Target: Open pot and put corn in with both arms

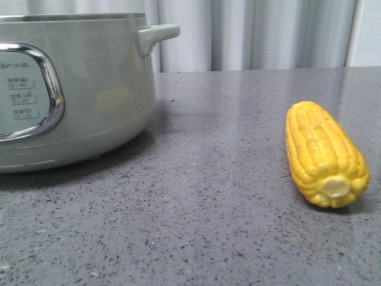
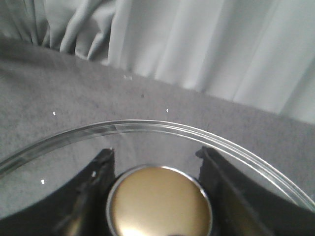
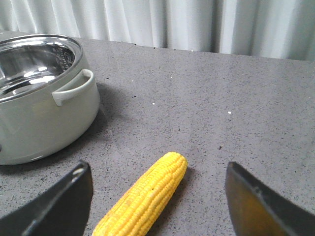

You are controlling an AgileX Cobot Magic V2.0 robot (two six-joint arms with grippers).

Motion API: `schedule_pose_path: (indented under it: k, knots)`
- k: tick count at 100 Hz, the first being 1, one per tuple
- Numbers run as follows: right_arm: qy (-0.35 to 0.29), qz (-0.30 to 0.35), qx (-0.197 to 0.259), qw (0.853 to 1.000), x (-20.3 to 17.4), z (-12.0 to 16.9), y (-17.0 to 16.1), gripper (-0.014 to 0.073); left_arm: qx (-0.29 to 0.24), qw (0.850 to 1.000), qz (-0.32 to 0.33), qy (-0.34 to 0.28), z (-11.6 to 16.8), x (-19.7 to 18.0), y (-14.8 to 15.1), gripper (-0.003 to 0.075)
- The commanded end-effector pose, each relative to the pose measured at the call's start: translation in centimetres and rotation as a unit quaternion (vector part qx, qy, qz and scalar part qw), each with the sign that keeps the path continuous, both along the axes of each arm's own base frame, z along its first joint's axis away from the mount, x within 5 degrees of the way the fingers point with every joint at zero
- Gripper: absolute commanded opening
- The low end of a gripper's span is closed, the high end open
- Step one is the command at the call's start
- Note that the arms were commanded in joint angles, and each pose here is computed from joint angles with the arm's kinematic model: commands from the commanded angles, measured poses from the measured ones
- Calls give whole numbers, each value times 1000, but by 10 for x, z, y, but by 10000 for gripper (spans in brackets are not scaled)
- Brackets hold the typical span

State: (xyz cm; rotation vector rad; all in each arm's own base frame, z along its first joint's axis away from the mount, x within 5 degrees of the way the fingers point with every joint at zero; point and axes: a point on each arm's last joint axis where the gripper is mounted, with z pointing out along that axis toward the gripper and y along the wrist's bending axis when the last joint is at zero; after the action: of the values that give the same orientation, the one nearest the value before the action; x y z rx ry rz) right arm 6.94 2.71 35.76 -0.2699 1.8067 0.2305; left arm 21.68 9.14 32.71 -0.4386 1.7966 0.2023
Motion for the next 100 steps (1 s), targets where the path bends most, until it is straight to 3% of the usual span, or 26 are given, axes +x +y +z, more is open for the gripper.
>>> schedule_pose_path:
  k: [1, 13, 33, 54, 78, 100]
  knots:
    - [-37, -11, 7, 999, 2, 15, -2, 468, 37, 999, 18, -22, 5, 1, 5, 215]
    - [-38, -12, 7, 999, 2, 15, -2, 467, 32, 999, 26, 15, -24, 5, 9, 276]
    - [-45, -15, 9, 999, 3, 16, -2, 467, 30, 998, 43, 41, -53, 7, 14, 277]
    - [-48, -17, 9, 999, 3, 17, -2, 467, 30, 997, 38, 56, -68, 13, 10, 281]
    - [-48, -17, 9, 999, 3, 17, -2, 467, 18, 996, 11, 87, -82, 23, 2, 351]
    - [-48, -17, 9, 999, 3, 17, -2, 468, 20, 997, 15, 72, -77, 21, 1, 375]
